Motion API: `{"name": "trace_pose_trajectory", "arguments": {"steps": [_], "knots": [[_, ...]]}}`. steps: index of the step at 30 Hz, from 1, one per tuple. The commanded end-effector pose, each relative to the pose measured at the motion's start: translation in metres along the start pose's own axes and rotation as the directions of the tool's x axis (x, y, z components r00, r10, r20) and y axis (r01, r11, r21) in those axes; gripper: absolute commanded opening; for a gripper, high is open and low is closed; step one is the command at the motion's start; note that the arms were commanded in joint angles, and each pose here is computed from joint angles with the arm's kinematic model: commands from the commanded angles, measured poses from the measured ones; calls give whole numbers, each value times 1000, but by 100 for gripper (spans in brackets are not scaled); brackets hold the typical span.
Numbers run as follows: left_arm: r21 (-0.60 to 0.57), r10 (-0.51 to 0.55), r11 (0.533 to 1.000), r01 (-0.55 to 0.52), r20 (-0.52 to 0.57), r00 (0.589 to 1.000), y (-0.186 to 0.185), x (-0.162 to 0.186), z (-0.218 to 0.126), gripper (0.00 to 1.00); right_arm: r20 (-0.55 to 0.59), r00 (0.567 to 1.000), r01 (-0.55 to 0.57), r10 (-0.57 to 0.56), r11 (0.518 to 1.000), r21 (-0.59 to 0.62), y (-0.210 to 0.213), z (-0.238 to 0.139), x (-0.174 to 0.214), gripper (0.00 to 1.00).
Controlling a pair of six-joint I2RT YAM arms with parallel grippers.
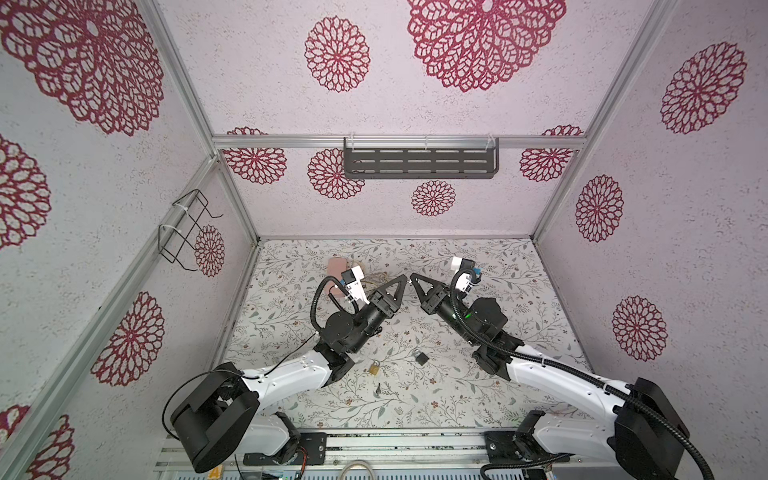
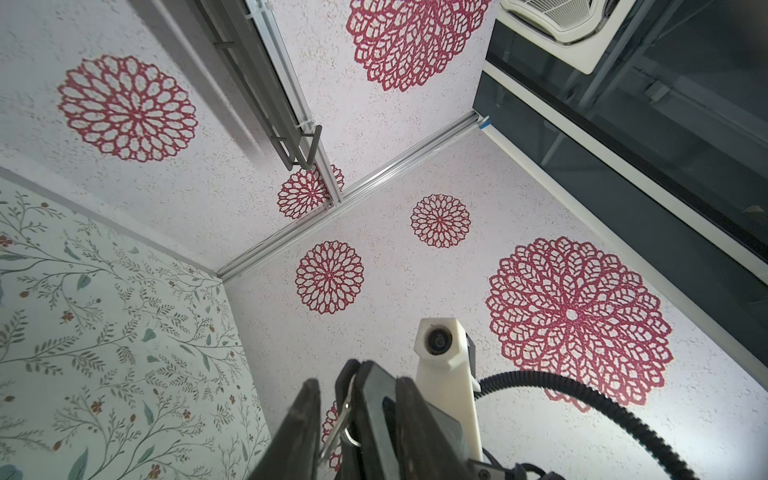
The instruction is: Unlock with the key
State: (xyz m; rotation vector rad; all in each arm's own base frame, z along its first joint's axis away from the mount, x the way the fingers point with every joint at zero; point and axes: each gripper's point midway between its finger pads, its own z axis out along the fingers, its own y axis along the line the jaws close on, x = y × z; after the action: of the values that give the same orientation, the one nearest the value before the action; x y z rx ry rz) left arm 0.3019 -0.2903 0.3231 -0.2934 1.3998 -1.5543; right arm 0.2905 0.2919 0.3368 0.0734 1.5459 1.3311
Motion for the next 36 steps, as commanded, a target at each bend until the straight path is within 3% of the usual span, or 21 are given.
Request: {"name": "trace_pose_trajectory", "arguments": {"steps": [1,7,14,18,21,25,27,30,33,36], "knots": [[29,-24,999,23,15,1000,-10,-2,5,30,77,997,-17,22,998,-64,22,1,-21,0],[33,-26,999,26,10,1000,-10,-1,9,24,75,997,-14,18,998,-55,20,1,-20,0],[24,-20,1000,20,14,1000,-8,-1,9,5,72,997,-12,16,999,-52,18,-1,-18,0],[13,-10,1000,10,13,1000,-5,0,8,1,70,998,2,2,999,-53,20,-2,-19,1],[3,16,1000,-16,11,1000,-4,-2,7,0,63,998,32,-29,998,-46,22,-4,-20,11],[-24,91,995,-92,-64,994,1,-1,3,0,43,995,94,-93,996,-11,22,-12,-26,31],[-44,127,990,-134,-139,982,7,0,2,0,12,991,133,-133,991,6,21,-16,-28,41],[-45,182,979,-199,-247,952,12,2,-1,0,-62,983,172,-171,985,9,18,-21,-28,48],[-31,243,962,-273,-365,899,13,7,-4,0,-162,967,193,-196,981,-30,15,-26,-23,51],[-18,310,933,-359,-470,827,11,14,-6,0,-276,935,188,-223,971,-146,23,-29,-11,54]]}}
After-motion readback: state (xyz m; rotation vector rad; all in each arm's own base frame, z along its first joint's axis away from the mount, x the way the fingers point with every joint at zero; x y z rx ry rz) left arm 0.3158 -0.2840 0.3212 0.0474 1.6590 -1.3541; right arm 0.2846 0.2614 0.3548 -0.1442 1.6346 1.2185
